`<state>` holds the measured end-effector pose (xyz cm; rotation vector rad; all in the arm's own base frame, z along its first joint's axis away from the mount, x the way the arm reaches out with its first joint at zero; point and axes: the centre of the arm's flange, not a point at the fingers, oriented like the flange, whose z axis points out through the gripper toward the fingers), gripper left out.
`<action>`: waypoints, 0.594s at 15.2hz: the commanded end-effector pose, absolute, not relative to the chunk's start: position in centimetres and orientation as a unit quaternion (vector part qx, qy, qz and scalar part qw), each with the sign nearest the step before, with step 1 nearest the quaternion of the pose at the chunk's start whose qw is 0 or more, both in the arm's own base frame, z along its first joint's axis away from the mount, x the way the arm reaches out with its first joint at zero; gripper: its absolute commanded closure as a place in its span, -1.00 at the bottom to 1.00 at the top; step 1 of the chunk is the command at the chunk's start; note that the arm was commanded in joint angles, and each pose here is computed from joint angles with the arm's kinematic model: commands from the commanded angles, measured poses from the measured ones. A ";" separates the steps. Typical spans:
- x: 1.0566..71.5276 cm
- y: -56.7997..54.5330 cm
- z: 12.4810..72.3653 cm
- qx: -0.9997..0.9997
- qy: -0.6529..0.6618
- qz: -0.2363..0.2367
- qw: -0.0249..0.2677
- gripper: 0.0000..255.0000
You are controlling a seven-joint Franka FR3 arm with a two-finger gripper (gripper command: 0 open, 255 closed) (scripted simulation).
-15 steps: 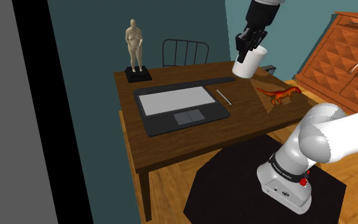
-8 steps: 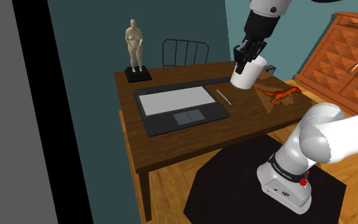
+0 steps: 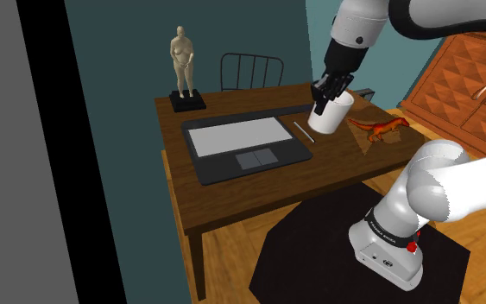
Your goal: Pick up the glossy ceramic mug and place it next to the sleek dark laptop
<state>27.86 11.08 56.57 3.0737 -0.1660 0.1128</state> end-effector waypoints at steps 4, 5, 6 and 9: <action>27.8 11.1 53.9 0.997 -0.054 0.037 0.031 1.00; 27.8 11.1 53.4 0.997 -0.054 0.037 0.031 1.00; 27.8 11.1 52.8 0.997 -0.054 0.037 0.031 1.00; 27.8 11.1 51.3 0.997 -0.054 0.037 0.031 1.00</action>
